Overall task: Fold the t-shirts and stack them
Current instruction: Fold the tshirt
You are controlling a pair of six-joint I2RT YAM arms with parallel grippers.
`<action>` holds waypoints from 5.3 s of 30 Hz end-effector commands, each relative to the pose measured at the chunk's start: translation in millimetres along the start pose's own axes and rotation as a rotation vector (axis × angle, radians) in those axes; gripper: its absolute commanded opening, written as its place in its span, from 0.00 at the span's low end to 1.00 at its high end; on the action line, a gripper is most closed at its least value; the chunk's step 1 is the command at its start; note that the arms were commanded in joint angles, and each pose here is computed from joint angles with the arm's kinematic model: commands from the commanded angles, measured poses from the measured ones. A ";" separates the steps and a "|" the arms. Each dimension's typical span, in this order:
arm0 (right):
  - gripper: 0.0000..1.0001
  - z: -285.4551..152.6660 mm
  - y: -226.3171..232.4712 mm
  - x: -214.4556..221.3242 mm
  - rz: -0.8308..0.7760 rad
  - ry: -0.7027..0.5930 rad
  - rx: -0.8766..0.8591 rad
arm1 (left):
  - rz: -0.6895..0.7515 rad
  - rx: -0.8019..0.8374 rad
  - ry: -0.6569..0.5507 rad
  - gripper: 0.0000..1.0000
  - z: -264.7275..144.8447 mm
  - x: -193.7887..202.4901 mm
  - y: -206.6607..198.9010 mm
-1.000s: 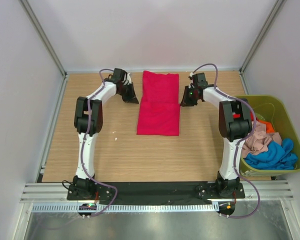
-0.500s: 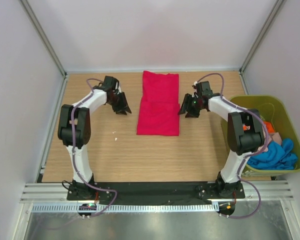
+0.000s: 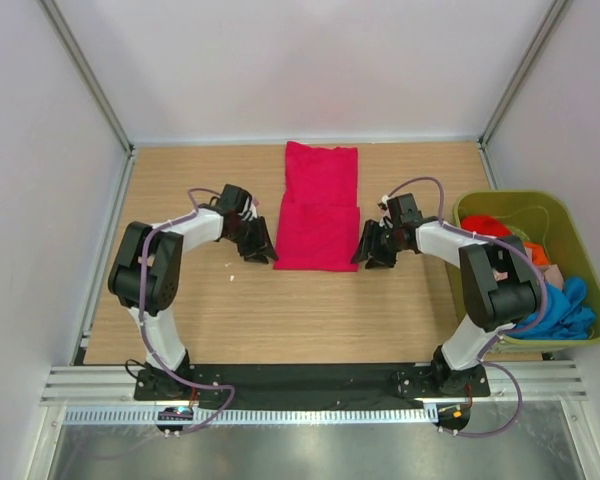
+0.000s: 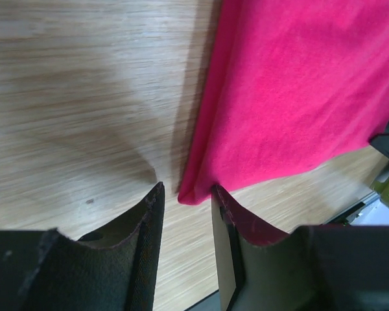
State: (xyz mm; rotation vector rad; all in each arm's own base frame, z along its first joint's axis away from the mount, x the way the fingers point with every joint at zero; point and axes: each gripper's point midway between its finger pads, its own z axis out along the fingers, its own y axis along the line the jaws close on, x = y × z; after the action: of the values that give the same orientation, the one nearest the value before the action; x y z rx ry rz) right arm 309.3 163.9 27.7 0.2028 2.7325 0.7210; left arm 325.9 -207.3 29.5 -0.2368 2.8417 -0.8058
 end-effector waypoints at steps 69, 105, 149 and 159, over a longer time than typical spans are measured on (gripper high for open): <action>0.43 -9.6 -18.3 76.0 0.100 0.066 0.011 | -0.071 -0.069 0.032 0.36 8.1 104.9 46.1; 0.01 -80.9 1.2 85.1 -0.009 -0.089 0.012 | -0.016 -0.045 -0.064 0.00 -48.2 130.5 -12.3; 0.01 -65.3 124.9 -223.4 -0.181 -0.441 -0.024 | 0.037 0.163 -0.322 0.00 -78.7 -189.6 -127.1; 0.01 -25.8 106.2 -269.1 -0.154 -0.498 -0.079 | -0.001 0.332 -0.429 0.00 -50.5 -261.2 -122.1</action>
State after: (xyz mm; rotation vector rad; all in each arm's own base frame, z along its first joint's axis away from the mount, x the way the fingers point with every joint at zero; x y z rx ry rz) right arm 530.4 184.3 139.6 0.1635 2.3638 0.5654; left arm 549.5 -226.6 128.0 -0.3887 2.4637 -0.9385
